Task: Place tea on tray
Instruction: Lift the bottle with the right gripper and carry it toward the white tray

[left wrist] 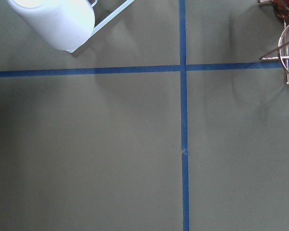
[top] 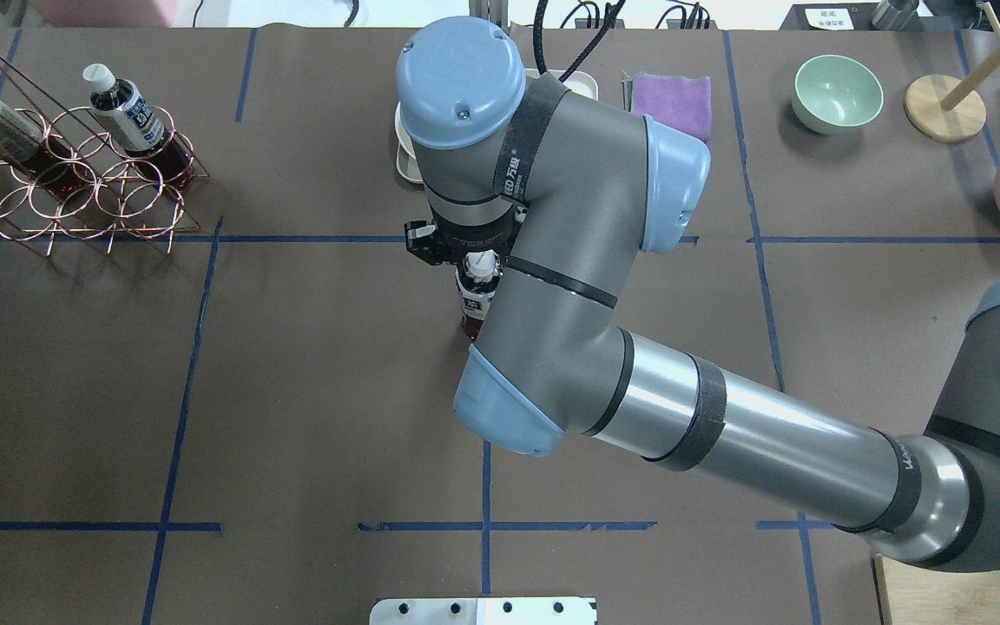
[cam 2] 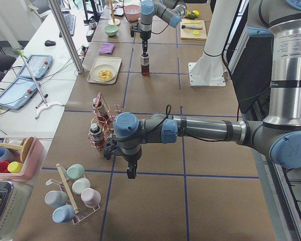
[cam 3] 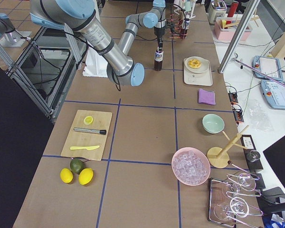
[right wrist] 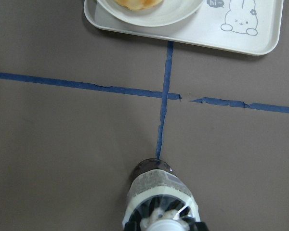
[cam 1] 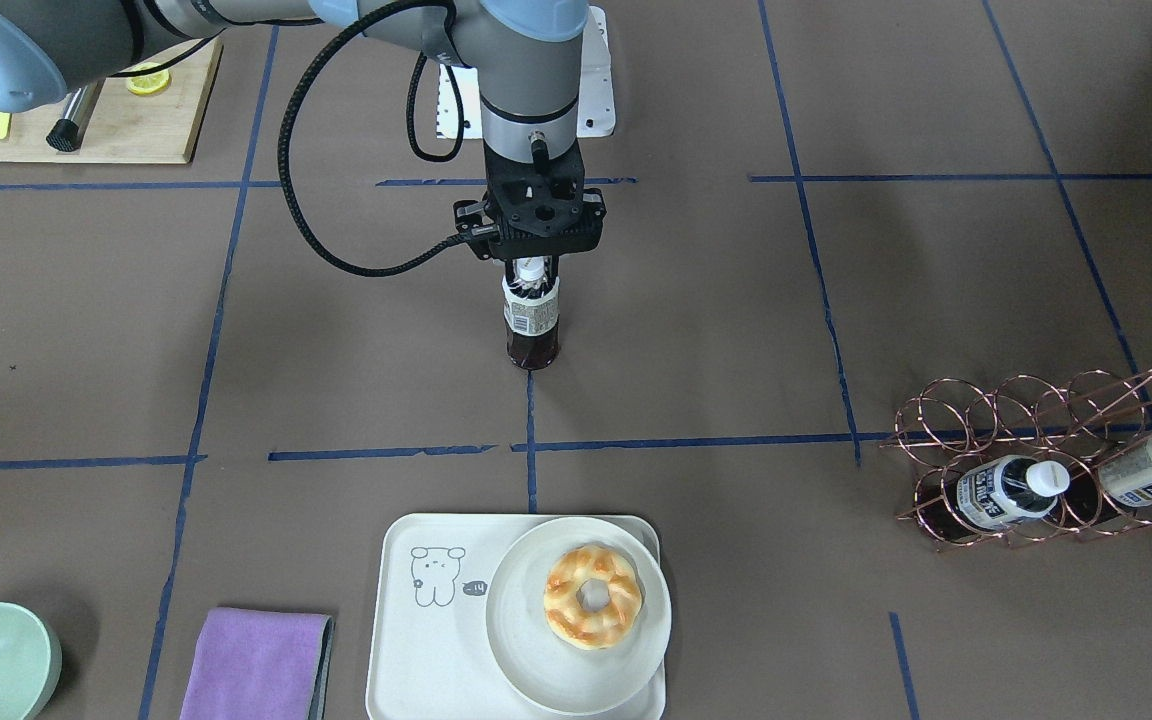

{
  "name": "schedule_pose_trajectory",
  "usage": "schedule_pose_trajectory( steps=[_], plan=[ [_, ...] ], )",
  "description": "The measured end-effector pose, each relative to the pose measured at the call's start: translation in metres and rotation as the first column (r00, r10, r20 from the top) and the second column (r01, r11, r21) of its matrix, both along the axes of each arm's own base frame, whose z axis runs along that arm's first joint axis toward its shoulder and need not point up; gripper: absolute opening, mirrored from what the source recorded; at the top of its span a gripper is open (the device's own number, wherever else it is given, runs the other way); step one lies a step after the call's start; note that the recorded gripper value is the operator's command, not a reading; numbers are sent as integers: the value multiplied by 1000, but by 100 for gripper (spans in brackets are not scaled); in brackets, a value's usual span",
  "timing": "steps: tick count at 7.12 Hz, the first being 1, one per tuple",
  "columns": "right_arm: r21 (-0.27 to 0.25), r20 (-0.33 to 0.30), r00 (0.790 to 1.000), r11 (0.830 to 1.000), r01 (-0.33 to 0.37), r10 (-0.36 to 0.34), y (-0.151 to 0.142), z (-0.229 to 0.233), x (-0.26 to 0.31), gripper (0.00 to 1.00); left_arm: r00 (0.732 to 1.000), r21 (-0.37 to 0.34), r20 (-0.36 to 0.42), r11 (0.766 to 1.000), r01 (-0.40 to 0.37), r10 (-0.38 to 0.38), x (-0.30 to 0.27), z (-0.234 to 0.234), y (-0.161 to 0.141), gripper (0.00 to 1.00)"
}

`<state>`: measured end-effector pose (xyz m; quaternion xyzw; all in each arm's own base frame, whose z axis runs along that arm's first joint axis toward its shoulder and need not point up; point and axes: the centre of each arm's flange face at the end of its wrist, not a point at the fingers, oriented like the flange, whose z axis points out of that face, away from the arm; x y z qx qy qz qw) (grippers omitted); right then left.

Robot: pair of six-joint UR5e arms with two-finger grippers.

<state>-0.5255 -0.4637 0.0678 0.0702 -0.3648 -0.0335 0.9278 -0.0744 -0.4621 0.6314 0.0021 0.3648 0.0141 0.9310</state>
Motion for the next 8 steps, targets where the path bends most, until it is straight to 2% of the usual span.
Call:
schedule_pose_trajectory(
  steps=[1,2,3,6,8],
  plan=[
    [0,0,1000,1000,0,0,0,0,0,2,1000,0,0,1000,1,-1,0,0,0,100],
    [0,1,1000,1000,-1,1,0,-1,0,0,1000,-1,0,1000,1,-1,0,0,0,100],
    [3,5,1000,1000,-3,3,0,-4,2,0,1000,-1,0,1000,1,-1,0,1,1,100],
    [59,15,999,997,-49,48,-2,-17,17,0,1000,0,0,1000,0,0,0,0,0,100],
    [62,13,998,996,-57,56,-3,-17,19,0,1000,1,0,1000,0,0,0,0,0,100]
  ],
)
